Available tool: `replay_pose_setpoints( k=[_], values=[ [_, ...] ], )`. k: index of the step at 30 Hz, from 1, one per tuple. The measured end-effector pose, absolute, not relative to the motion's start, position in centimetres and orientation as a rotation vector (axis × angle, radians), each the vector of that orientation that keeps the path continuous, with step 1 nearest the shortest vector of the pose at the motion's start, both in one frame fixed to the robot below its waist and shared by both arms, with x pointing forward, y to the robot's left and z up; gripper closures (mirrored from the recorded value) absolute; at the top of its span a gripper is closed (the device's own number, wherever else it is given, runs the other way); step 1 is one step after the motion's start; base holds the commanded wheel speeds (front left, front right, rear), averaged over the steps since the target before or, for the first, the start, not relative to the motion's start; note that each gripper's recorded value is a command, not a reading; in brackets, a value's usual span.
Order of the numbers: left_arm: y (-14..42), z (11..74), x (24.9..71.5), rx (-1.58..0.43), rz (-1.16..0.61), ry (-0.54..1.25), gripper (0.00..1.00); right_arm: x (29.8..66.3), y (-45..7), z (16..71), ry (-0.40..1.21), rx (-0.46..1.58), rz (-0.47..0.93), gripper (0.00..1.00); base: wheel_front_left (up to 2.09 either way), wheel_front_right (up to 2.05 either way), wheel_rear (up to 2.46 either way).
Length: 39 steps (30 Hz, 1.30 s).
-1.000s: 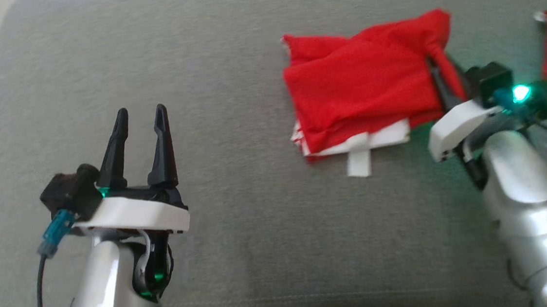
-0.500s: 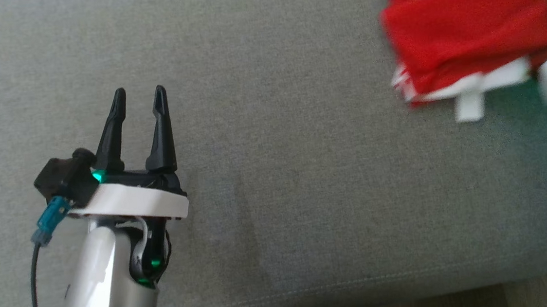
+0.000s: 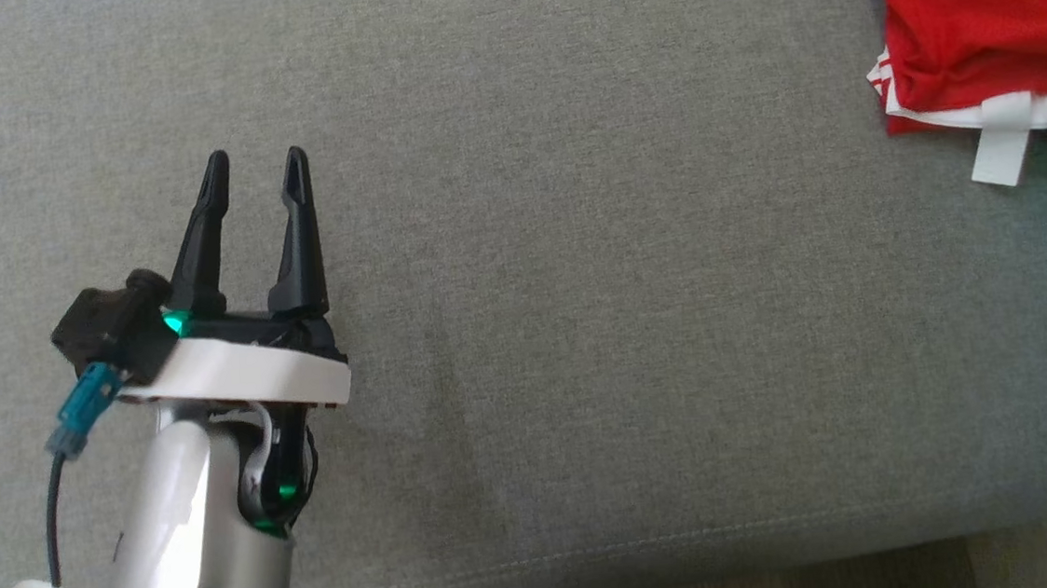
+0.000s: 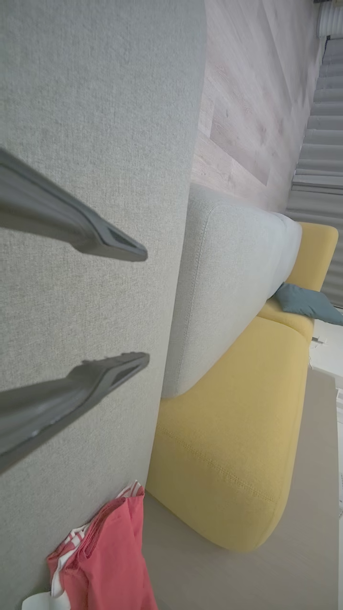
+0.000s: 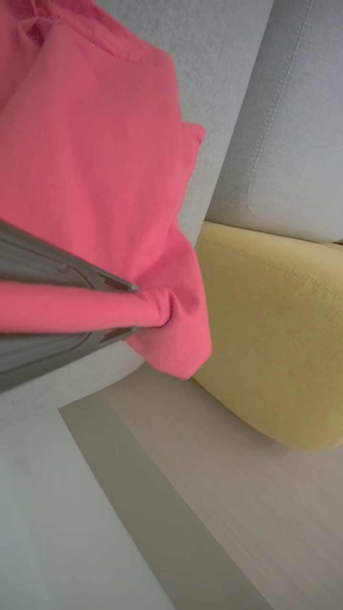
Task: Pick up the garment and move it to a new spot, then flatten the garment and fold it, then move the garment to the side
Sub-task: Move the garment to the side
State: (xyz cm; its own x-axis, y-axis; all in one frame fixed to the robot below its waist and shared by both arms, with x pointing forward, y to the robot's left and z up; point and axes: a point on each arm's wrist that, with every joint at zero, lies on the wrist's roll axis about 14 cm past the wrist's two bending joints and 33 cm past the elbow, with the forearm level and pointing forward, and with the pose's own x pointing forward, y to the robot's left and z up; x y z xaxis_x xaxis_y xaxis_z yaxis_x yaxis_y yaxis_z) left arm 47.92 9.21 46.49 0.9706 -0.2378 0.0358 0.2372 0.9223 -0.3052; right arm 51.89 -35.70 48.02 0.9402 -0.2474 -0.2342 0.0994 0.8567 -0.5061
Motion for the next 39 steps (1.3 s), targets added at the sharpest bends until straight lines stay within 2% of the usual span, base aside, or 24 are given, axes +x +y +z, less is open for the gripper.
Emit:
replay_pose_setpoints(
  k=[11,12,13,14,15,28,34,39],
  values=[
    [8.9,46.5,48.0,-0.315,-0.256,0.002,0.0,51.4,-35.3,48.1,0.293,-0.5,-0.193,1.0,0.0,0.0,0.0],
    [8.9,46.5,47.9,-0.31,-0.258,0.002,0.0,51.4,-35.2,48.2,0.291,-0.497,-0.194,0.83,0.0,0.0,0.0],
    [8.8,46.5,47.9,-0.309,-0.259,0.001,0.0,51.4,-35.2,48.2,0.292,-0.492,-0.196,0.58,0.0,0.0,0.0],
    [8.8,46.5,47.9,-0.309,-0.259,0.001,0.0,51.4,-35.1,48.4,0.287,-0.488,-0.195,0.13,0.0,0.0,0.0],
    [8.8,46.6,47.9,-0.309,-0.26,0.001,0.0,51.4,-35.0,48.4,0.283,-0.486,-0.194,0.0,0.0,0.0,0.0],
    [8.8,47.8,47.5,-0.303,-0.263,-0.023,0.0,52.1,-32.4,51.9,0.159,-0.463,-0.16,0.0,0.0,0.0,0.0],
    [9.6,49.8,46.6,-0.297,-0.243,-0.064,0.0,52.7,-26.2,54.7,0.004,-0.368,-0.041,0.0,0.0,0.0,0.0],
    [11.0,51.2,45.1,-0.293,-0.201,-0.093,0.0,51.3,-21.0,55.1,-0.08,-0.256,0.058,0.0,0.0,0.0,0.0]
  ],
)
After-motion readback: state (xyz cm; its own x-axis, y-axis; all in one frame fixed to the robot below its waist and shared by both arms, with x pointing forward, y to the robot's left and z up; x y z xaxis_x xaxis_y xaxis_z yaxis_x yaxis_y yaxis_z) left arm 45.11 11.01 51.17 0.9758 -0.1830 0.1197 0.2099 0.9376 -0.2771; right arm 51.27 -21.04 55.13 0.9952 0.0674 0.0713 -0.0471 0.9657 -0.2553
